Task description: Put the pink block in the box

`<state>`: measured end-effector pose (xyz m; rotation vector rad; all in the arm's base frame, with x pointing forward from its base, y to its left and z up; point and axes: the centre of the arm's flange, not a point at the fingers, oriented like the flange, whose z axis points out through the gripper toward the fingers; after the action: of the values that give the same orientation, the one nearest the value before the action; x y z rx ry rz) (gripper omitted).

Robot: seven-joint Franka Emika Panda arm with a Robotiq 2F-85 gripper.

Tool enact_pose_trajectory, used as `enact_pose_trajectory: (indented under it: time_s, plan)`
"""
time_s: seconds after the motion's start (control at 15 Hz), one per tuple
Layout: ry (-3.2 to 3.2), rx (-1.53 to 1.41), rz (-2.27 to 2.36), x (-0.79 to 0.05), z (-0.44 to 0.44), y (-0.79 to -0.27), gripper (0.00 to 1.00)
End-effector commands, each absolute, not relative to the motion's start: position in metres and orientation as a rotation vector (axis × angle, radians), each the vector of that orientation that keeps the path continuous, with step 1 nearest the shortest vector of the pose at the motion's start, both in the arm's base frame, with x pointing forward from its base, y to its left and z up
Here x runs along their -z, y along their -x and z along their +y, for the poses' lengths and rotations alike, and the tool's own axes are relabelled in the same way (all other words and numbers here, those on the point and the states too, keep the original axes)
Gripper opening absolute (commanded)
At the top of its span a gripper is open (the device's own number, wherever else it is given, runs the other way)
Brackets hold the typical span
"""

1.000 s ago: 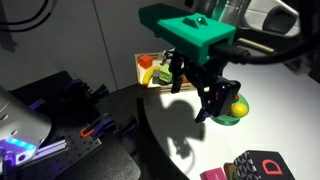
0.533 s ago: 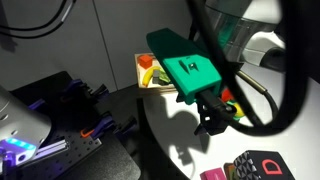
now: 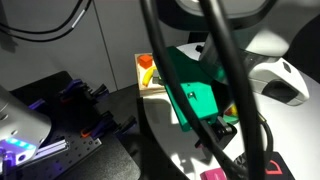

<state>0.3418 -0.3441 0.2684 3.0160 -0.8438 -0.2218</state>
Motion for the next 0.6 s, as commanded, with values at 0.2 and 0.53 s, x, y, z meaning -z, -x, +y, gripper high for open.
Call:
enact_pose_trajectory:
  time_s: [0.2,0.53]
  plan:
    - [-3.007,0.21,-0.887,-0.263,-0.38,-0.339,1.0]
    - [-2.987,0.241,-0.908,-0.26,-0.371,-0.334,1.0]
